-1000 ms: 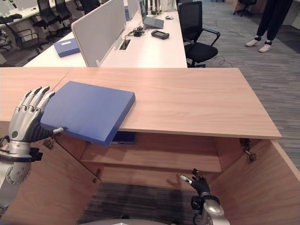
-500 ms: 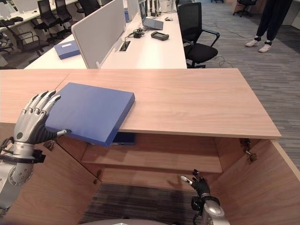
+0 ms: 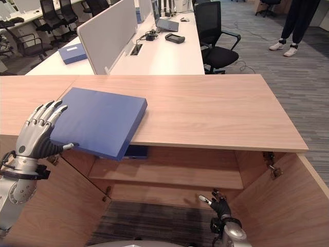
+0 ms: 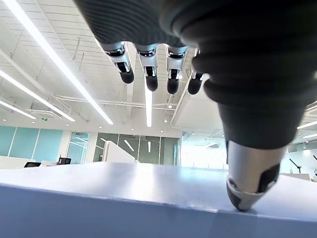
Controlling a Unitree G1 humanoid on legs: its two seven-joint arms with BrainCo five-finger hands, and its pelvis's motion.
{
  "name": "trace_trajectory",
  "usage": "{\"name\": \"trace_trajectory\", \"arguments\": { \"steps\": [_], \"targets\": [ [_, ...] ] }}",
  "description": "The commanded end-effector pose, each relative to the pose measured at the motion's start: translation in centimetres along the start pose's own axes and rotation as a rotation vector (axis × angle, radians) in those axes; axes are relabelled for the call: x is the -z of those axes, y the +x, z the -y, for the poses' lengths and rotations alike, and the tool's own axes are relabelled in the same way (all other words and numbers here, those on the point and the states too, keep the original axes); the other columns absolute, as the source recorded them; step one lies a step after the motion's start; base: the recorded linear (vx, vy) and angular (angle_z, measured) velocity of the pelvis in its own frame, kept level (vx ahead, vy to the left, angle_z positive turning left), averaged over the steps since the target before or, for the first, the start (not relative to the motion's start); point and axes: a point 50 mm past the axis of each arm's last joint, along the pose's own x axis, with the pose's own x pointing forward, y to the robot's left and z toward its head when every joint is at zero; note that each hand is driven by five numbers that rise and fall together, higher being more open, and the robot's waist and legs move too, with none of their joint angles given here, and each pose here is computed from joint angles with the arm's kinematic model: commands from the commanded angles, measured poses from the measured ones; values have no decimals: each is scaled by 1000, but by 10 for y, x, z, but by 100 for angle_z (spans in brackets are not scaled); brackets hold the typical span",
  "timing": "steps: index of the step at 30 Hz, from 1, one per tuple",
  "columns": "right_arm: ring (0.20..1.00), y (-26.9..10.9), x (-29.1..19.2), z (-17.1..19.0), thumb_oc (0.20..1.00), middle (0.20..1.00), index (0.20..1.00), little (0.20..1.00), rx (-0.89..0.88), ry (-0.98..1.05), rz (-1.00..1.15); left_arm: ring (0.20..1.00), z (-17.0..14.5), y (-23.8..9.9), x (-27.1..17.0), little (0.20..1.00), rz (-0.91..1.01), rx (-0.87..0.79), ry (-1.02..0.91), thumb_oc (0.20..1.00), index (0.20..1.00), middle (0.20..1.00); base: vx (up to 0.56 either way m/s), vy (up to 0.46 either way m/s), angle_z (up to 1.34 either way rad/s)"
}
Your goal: Put the empty folder in the office cabinet
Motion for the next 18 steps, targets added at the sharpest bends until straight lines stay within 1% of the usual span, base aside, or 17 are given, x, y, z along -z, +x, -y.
{"name": "trace_trajectory", "arguments": {
  "steps": [1, 18],
  "targets": [
    [1000, 13, -31, -17, 1000, 1000, 1000, 1000, -62, 10, 114, 1000, -6, 7, 4, 1000, 21, -2, 18, 1000, 1000, 1000, 0, 0, 0],
    [1000, 13, -30, -16, 1000, 1000, 1000, 1000, -59, 7, 109, 1000, -17, 15, 7, 1000, 34, -53, 65, 1000, 1000, 1000, 0, 0, 0]
  ]
}}
